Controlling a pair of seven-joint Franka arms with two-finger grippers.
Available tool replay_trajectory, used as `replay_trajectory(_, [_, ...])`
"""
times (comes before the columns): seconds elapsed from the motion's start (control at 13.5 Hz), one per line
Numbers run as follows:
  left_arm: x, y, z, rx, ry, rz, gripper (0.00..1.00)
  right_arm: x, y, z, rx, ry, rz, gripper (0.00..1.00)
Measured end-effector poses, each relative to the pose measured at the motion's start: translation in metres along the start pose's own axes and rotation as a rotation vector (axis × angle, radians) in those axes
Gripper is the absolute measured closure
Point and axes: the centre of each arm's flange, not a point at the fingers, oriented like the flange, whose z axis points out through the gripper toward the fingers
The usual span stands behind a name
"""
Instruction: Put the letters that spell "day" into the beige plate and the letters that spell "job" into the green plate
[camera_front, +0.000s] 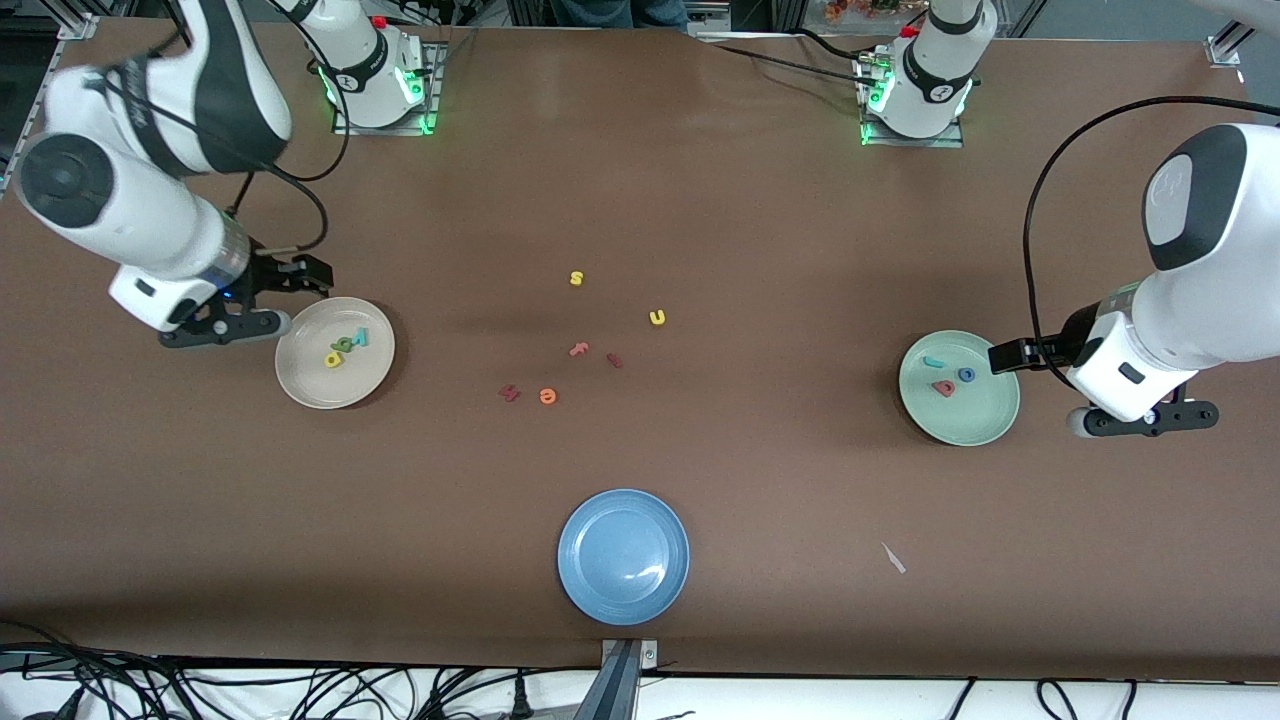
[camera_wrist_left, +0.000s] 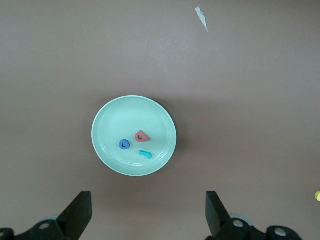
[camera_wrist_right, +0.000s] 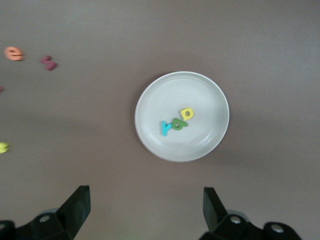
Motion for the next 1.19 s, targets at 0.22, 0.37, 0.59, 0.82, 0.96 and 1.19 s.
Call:
replay_trajectory(0.22, [-0.005, 0.0, -0.002, 0.001, 0.005, -0.007, 0.0, -0.012, 0.001, -0.051, 0.012, -0.03, -0.027, 0.0])
replay_trajectory(0.37, [-0.007, -0.002, -0.001, -0.003, 0.036, -0.013, 0.0, -0.016, 0.004, -0.064, 0.014, -0.043, -0.053, 0.0])
replay_trajectory(0.59, [-0.019, -0.004, 0.005, 0.0, 0.053, -0.017, 0.0, -0.017, 0.031, -0.064, 0.021, -0.045, -0.054, 0.0])
replay_trajectory(0.82, [-0.025, -0.004, -0.002, 0.0, 0.064, -0.015, 0.0, -0.019, 0.074, -0.065, 0.029, -0.038, 0.003, 0.0])
replay_trajectory(0.96, [-0.027, -0.002, -0.005, -0.001, 0.07, -0.012, 0.0, -0.02, 0.084, -0.074, 0.028, -0.019, 0.019, 0.0])
replay_trajectory(1.19, [-0.031, -0.003, -0.003, 0.006, 0.038, -0.012, 0.0, -0.02, 0.083, -0.085, 0.026, 0.005, 0.017, 0.0])
